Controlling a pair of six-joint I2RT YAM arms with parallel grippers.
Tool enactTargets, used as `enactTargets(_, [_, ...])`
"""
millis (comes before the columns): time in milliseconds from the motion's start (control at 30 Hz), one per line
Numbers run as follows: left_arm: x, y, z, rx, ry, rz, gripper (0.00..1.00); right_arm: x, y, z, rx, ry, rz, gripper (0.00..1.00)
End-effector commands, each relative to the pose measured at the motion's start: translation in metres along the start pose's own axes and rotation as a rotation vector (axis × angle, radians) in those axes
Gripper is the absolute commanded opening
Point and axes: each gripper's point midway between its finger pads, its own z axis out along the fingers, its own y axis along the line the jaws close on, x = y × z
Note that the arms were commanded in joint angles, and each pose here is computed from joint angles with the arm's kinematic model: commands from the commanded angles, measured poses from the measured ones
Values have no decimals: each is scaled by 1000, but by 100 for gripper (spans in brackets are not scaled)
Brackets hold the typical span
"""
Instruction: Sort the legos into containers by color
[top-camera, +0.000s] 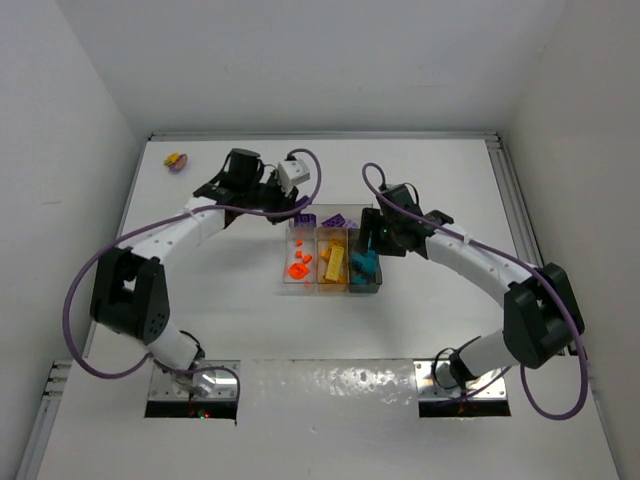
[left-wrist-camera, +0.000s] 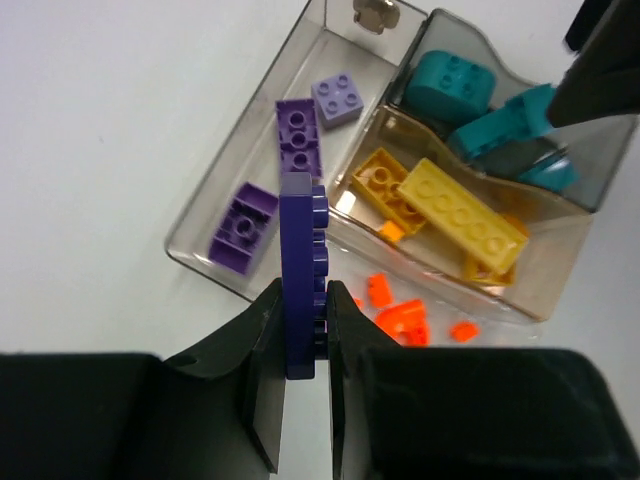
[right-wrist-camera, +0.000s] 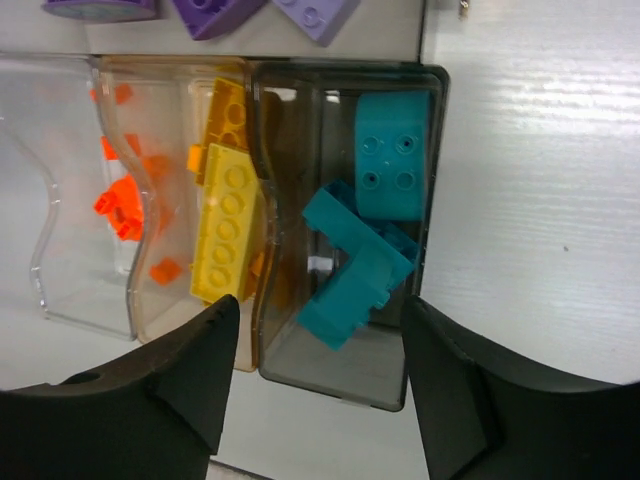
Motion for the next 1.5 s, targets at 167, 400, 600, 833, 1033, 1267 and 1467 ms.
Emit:
enactTargets(167, [-11, 21, 45, 69, 43, 394, 0, -38, 32, -38, -122, -109, -62, 72])
enactTargets(400, [5, 42, 73, 70, 108, 534, 20, -41, 20, -56, -83, -167, -65, 74])
enactTargets(600, [-10, 37, 80, 84, 82, 561, 67, -35, 21, -58, -98, -145, -70, 74])
enactTargets(833, [-72, 49, 57, -33, -44, 415, 80, -35, 32, -65, -156, -143, -73, 73])
enactTargets(1033, [-136, 149, -19, -478, -204, -71, 48, -39, 40, -71, -198, -163, -67, 57])
enactTargets(1267, [-57, 289, -127, -909, -144, -363, 95, -34, 37, -68, -199, -154, -72, 46])
enactTargets(1467, [20, 369, -178, -1069, -14, -366, 100, -25, 35, -57, -203, -124, -83, 47])
